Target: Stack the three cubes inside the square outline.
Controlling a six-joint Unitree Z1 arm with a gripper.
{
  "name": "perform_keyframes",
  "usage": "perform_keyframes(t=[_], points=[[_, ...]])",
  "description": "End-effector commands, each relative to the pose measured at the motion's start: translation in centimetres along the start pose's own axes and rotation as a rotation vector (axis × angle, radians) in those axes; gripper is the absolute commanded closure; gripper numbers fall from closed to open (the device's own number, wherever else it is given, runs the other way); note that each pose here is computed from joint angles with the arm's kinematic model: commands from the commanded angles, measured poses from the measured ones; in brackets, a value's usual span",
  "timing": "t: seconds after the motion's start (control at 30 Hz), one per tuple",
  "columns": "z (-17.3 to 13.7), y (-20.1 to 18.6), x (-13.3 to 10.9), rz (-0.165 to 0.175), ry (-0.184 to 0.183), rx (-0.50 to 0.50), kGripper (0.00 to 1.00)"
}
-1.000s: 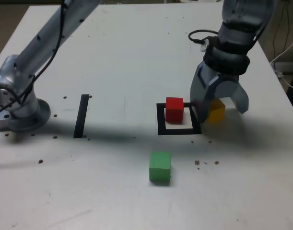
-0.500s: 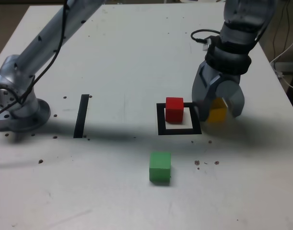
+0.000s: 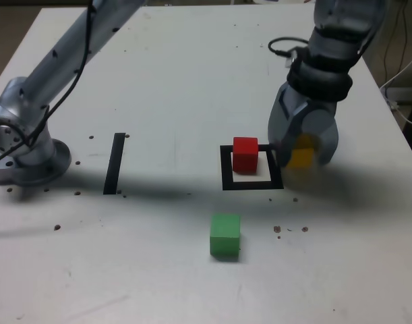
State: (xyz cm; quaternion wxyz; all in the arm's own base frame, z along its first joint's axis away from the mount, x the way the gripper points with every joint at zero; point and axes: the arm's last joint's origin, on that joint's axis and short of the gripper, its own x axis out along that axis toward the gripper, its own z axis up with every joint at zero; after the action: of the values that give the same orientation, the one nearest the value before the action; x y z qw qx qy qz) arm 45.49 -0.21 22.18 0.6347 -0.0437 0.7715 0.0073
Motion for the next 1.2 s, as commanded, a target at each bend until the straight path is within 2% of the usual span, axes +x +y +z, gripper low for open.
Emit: perform_keyframes(t=[0.0, 0.2, 0.33, 0.53, 0.67, 0.9, 1.17], points=[[-0.9, -0.3, -1.6, 0.008, -0.024, 0.016, 0.71], [-3.6, -0.9, -4.6, 0.032, -0.042, 0.054, 0.71], [-5.3, -1.3, -5.6, 0.037, -0.035, 0.085, 0.71], [-7.3, -1.7, -5.4, 0.043, 0.002, 0.124, 0.71], [-8.6, -1.7, -5.5, 0.05, 0.014, 0.134, 0.71], [-10.4, -1.4, -5.7, 0.061, 0.018, 0.157, 0.71], [-10.4, -1.3, -5.3, 0.051, 0.007, 0.186, 0.71]])
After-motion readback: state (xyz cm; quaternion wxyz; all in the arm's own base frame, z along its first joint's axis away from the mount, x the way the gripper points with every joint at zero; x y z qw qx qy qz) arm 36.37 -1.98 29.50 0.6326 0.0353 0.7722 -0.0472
